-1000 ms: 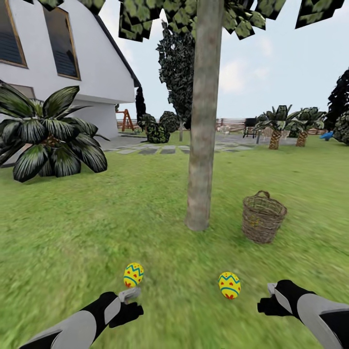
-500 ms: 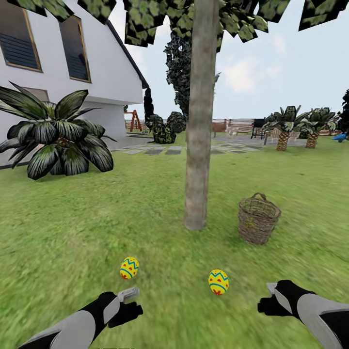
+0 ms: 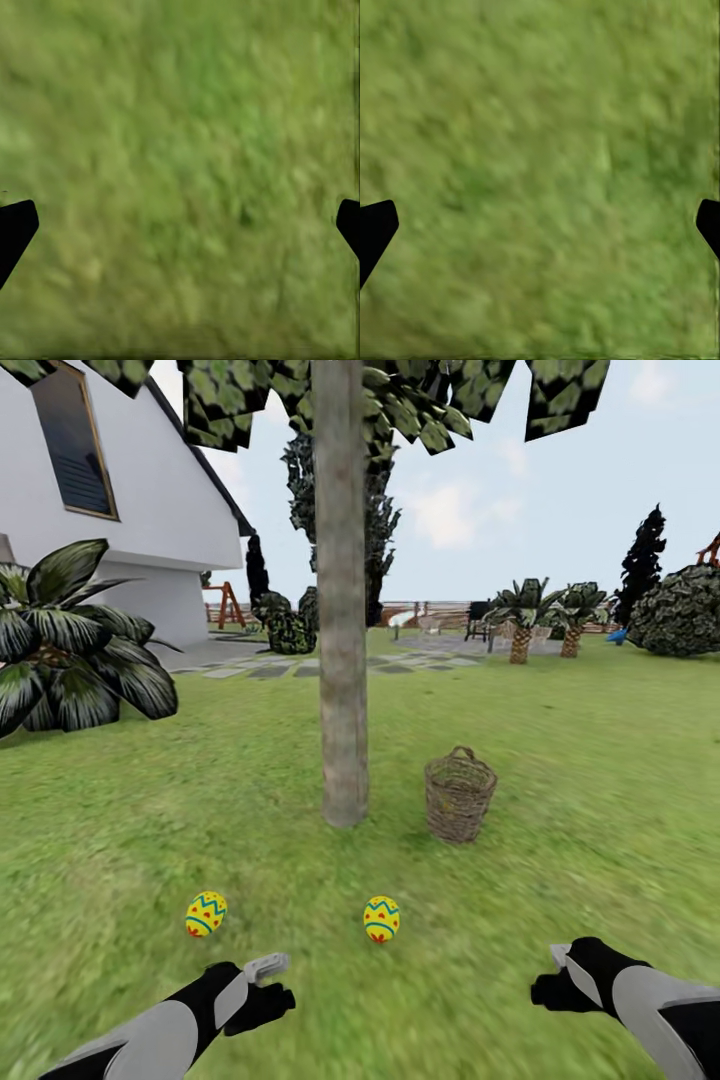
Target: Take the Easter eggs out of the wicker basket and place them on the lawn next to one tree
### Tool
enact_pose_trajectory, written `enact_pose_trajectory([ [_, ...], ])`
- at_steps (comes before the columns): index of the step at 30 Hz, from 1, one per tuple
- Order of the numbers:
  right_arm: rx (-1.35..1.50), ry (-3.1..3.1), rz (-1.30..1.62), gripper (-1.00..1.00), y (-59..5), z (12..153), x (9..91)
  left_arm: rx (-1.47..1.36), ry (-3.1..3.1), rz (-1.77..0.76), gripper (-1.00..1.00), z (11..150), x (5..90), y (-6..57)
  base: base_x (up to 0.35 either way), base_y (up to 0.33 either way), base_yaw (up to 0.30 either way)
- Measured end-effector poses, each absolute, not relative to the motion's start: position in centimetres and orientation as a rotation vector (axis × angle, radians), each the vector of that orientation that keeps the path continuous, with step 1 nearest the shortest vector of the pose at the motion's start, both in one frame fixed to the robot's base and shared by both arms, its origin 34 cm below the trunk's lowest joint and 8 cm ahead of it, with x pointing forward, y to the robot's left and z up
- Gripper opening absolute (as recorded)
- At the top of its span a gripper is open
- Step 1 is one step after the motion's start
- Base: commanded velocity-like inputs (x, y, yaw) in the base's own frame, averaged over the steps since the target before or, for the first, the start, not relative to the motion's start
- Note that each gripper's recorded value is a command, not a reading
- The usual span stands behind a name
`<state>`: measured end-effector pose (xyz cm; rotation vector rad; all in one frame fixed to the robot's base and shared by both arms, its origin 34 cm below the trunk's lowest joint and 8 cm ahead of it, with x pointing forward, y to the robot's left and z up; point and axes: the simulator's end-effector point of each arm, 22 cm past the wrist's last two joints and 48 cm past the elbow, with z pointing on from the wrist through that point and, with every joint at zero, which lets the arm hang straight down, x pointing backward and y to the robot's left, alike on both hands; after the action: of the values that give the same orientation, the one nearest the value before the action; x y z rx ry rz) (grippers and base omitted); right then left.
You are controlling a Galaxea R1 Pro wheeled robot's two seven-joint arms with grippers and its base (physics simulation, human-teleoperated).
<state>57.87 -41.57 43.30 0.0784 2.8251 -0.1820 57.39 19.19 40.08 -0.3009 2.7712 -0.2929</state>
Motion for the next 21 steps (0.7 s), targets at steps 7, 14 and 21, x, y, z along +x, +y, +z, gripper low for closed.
enact_pose_trajectory([
  [7,0.074,2.833,-0.179,1.0,-41.3,44.4,58.1,-0.302,2.778,-0.294,1.0,41.3,57.5,19.1,-0.206,-0.29,-0.11],
  [14,0.073,2.834,-0.178,1.0,-41.2,44.8,58.1,-0.306,2.78,-0.294,1.0,41.6,57.6,19.2,-0.111,-0.182,-0.004],
  [21,0.073,2.841,-0.179,1.0,-41.2,44.5,58.0,-0.309,2.786,-0.294,1.0,41.3,57.5,19.1,-0.069,-0.083,0.0],
])
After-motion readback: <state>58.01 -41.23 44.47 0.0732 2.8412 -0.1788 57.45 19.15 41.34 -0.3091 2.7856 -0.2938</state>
